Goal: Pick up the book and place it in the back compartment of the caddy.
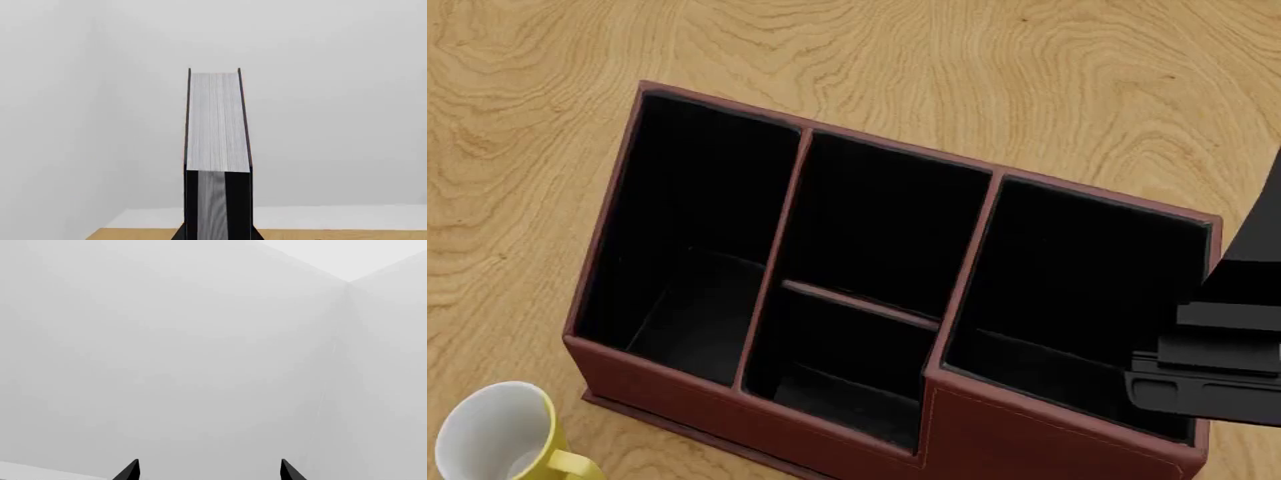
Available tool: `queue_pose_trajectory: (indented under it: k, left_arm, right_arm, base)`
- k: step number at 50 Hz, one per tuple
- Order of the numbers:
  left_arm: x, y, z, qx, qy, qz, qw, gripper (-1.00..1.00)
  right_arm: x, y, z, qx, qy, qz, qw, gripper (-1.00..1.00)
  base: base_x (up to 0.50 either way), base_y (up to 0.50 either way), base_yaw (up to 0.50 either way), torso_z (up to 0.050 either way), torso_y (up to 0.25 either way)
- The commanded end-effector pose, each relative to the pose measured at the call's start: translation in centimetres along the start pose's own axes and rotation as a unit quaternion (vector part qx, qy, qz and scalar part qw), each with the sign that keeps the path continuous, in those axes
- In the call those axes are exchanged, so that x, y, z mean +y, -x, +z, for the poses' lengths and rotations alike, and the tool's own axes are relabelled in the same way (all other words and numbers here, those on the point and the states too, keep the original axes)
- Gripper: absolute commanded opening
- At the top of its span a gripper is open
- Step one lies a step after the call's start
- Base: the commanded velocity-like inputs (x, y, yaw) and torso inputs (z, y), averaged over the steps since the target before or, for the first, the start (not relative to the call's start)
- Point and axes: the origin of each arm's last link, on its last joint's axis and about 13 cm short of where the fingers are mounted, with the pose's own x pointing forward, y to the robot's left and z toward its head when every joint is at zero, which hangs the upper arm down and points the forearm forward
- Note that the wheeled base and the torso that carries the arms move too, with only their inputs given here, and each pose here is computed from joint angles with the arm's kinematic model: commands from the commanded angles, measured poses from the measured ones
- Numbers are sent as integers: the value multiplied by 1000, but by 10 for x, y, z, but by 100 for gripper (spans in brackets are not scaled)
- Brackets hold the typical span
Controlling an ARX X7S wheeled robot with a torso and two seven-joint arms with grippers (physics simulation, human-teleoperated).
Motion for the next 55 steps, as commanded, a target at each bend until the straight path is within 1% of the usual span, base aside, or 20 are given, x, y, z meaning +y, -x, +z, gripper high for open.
queue_pose_trajectory:
  k: [1, 4, 6, 9, 10, 11, 13, 14, 16, 27, 35, 36, 37, 38, 40, 43, 48, 49, 50, 55]
  left_arm:
    - [5, -1, 14, -38, -6, -40, 998, -100]
    - [6, -1, 15, -44, -14, -53, 998, -100]
    - [7, -1, 15, -47, -11, -60, 997, -100]
    - [7, 0, 17, -55, -11, -82, 995, -100]
    - [7, 1, 19, -64, -13, -99, 993, -100]
    - [7, 1, 19, -63, -10, -97, 993, -100]
    - [6, 1, 21, -75, -13, -121, 990, -100]
    - [6, 1, 23, -72, -13, -120, 990, -100]
    - [6, 1, 26, -88, -18, -156, 984, -100]
    - [4, 1, 30, -95, -19, -215, 972, -100]
    - [3, 0, 33, -99, -24, -238, 966, -100]
    - [2, 1, 34, -103, -26, -251, 962, -100]
    - [2, 0, 35, -101, -24, -250, 963, -100]
    - [2, 0, 36, -105, -29, -263, 958, -100]
    - [1, 1, 37, -106, -28, -269, 957, -100]
    - [0, 2, 39, -110, -30, -291, 950, -100]
    - [0, 2, 39, -108, -46, -326, 938, -100]
    - [0, 2, 39, -107, -42, -326, 939, -100]
    - [1, 2, 40, -108, -49, -334, 935, -100]
    - [3, 2, 42, -108, -53, -348, 930, -100]
  right_arm:
    - [0, 0, 0, 0, 1, 1, 1000, 100]
    - [0, 1, 0, 1, 1, 1, 1000, 100]
    - [0, 1, 0, 0, 1, 1, 1000, 100]
    - [0, 1, 0, 0, 1, 1, 1000, 100]
    - [0, 1, 0, 0, 1, 1, 1000, 100]
    - [0, 1, 0, 0, 1, 1, 1000, 100]
    - [0, 1, 0, 1, 2, 1, 1000, 100]
    - [0, 1, 0, 0, 2, 2, 1000, 100]
    - [0, 1, 1, 0, 2, 2, 1000, 100]
    - [0, 1, 1, 0, 3, 1, 1000, 100]
    - [0, 1, 1, 0, 2, 1, 1000, 100]
    - [0, 1, 1, 0, 2, 0, 1000, 100]
    - [0, 1, 1, 0, 2, 0, 1000, 100]
    - [0, 1, 1, -1, 2, 1, 1000, 100]
    - [0, 1, 1, 0, 3, 0, 1000, 100]
    - [0, 1, 2, 0, 4, 0, 1000, 100]
    - [0, 1, 1, 1, 5, -1, 1000, 100]
    - [0, 1, 1, 0, 4, 0, 1000, 100]
    - [0, 1, 1, 0, 4, 0, 1000, 100]
    - [0, 1, 0, 1, 4, 1, 1000, 100]
  base:
    - [0, 0, 0, 0, 10]
    - [0, 0, 0, 0, 0]
    - [0, 0, 0, 0, 0]
    - [0, 0, 0, 0, 3]
    - [0, 0, 0, 0, 0]
    - [0, 0, 0, 0, 0]
    - [0, 0, 0, 0, 0]
    - [0, 0, 0, 0, 10]
    - [0, 0, 0, 0, 0]
    - [0, 0, 0, 1, 1]
    - [0, 0, 0, 0, 3]
    - [0, 0, 0, 0, 0]
    - [0, 0, 0, 0, 0]
    - [0, 0, 0, 0, 0]
    - [0, 0, 0, 0, 0]
    - [0, 0, 0, 0, 3]
    - [0, 0, 1, 0, 0]
    - [0, 0, 0, 0, 0]
    - [0, 0, 0, 0, 10]
    - [0, 0, 0, 0, 0]
